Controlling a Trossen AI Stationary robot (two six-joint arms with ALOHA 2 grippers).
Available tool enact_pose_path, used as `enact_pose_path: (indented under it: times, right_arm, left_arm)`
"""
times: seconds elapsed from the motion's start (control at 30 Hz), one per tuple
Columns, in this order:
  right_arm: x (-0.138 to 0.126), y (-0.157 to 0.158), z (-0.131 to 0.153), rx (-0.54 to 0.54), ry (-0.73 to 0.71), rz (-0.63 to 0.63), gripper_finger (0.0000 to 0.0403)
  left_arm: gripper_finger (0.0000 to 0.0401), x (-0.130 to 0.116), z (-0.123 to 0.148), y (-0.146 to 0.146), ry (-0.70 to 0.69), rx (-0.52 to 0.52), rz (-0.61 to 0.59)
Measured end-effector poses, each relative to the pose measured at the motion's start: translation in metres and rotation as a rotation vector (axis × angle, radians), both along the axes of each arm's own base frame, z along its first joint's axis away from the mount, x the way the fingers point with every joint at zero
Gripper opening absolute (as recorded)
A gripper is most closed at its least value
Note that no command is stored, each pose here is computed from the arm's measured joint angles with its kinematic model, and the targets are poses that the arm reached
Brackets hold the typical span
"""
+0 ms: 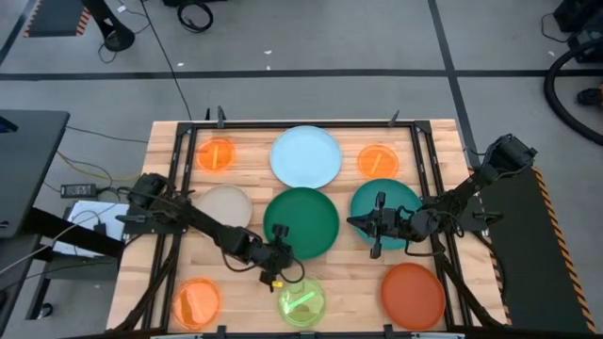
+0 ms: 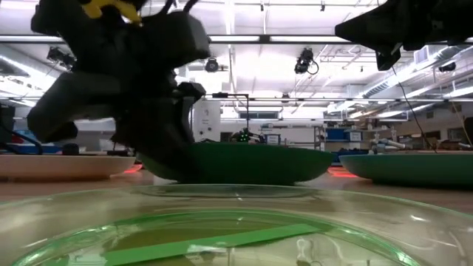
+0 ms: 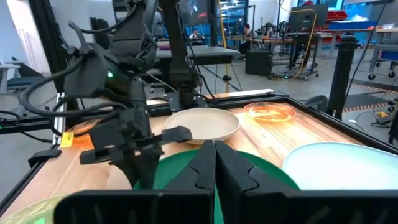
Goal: Stack plastic plates
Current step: Stack the dark green plate on top of the light blue plate
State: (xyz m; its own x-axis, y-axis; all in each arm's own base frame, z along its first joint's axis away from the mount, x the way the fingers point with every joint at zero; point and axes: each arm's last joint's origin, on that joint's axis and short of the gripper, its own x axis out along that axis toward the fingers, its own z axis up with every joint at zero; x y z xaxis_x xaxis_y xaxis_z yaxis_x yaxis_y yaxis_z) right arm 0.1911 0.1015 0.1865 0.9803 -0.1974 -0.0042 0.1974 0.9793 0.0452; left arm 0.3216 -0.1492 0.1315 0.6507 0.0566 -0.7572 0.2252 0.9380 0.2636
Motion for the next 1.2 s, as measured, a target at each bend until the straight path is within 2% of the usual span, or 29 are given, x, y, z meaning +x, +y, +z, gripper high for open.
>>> enact_pose_path:
  times: [0.13, 0.27, 0.5, 0.63, 0.77, 0.9, 1.07, 1.2]
  right_arm:
    - [0.000, 0.000, 0.000, -0.002, 0.002, 0.000, 0.0010]
    - [0.000, 0.000, -0.001, -0.006, 0.008, 0.000, 0.0010]
    - [0.000, 0.000, -0.002, -0.010, 0.017, 0.000, 0.0010]
    - [0.000, 0.000, -0.002, -0.010, 0.016, 0.000, 0.0010]
    - [0.000, 0.000, -0.001, -0.010, 0.010, -0.001, 0.0010]
    - [0.000, -0.001, -0.001, -0.036, 0.016, -0.005, 0.0010]
    - [0.002, -0.003, -0.001, -0.057, 0.021, -0.019, 0.0010]
    - [0.002, -0.004, -0.001, -0.057, 0.022, -0.025, 0.0010]
  left_arm:
    - [0.0016, 0.003, 0.017, -0.016, -0.021, 0.073, -0.040]
    - [0.0016, 0.002, 0.040, -0.027, 0.027, 0.165, -0.062]
    - [0.0016, 0.009, 0.070, -0.028, 0.000, 0.290, -0.047]
    - [0.0016, 0.016, 0.078, 0.000, 0.001, 0.310, 0.016]
    - [0.0016, 0.028, 0.069, 0.046, 0.025, 0.345, 0.112]
    - [0.0016, 0.037, 0.059, 0.094, 0.023, 0.326, 0.203]
    - [0.0016, 0.050, 0.058, 0.148, -0.104, 0.310, 0.321]
    - [0.0016, 0.057, 0.042, 0.173, -0.090, 0.313, 0.323]
